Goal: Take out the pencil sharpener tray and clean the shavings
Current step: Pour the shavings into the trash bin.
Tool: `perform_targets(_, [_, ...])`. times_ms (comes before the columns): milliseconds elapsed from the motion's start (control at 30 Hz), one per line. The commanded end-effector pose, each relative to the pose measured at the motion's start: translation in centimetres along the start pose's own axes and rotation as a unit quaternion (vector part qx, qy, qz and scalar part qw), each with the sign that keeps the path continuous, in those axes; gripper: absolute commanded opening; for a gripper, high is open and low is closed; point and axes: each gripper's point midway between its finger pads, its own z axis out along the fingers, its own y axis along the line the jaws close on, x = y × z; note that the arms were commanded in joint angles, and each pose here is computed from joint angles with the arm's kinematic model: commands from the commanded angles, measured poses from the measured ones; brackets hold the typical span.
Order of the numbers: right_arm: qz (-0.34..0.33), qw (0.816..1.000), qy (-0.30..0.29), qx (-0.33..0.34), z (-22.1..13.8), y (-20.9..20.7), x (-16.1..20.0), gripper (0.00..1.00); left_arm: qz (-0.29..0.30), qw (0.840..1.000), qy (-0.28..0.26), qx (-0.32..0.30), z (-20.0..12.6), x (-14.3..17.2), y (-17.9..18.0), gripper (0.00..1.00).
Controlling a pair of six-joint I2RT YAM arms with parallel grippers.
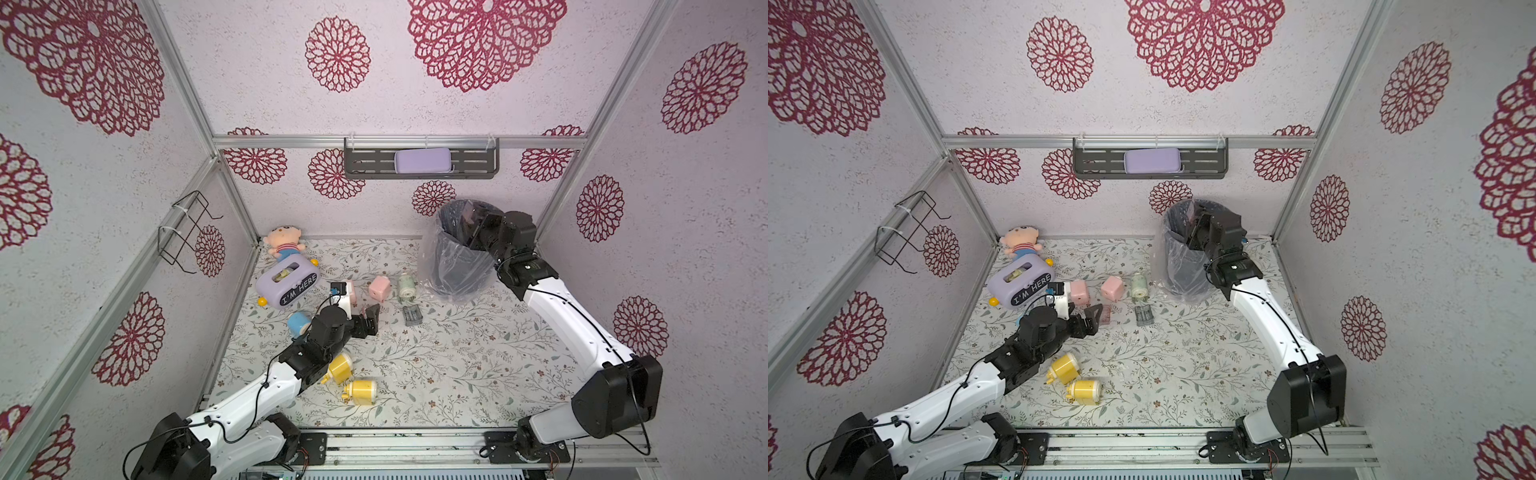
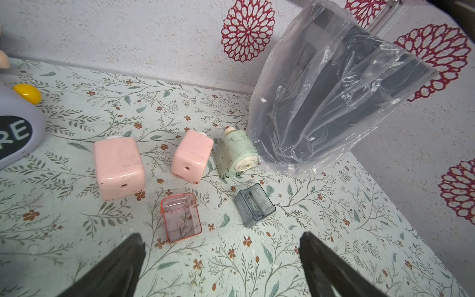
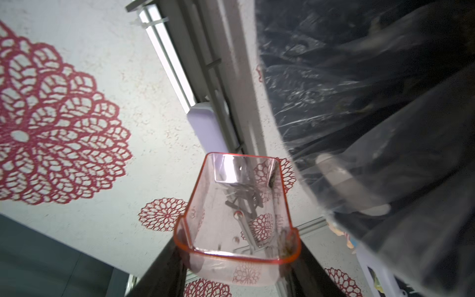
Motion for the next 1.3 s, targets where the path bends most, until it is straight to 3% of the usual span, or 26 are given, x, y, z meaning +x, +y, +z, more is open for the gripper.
perform_targets(0, [-0.018,1.000,0.007,-0.019,-1.3,1.5,0.4,0.32,0.016,0.999,-0.030,0.024,-0.8,-1.5,-1.4,0.97])
perform_targets(267, [0.007,1.000,-0.008,0.028,-1.0,-4.7,-1.8,0.32,0.018,0.999,-0.029,0.022,-0.7,-1.4,-1.5,0.97])
perform_targets(600, [-0.018,1.000,0.004,-0.002,-1.1,-0.4,-0.2,0.32,0.018,0.999,-0.032,0.023,-0.8,-1.4,-1.6,0.97])
perform_targets(900, [0.008,1.000,0.001,0.026,-0.5,-4.8,-1.4,0.32,0.019,0.999,-0.028,0.020,-0.5,-1.1,-1.6,0.97])
perform_targets(1133, [-0.027,1.000,0.004,0.001,-0.9,-0.7,-0.2,0.32,0.020,0.999,-0.018,0.020,0.3,-0.4,-1.7,0.97])
perform_targets(1267, [-0.031,1.000,0.002,0.001,-1.4,-0.8,-0.4,0.32,0.018,1.000,-0.013,0.021,0.7,-0.2,-1.8,0.97])
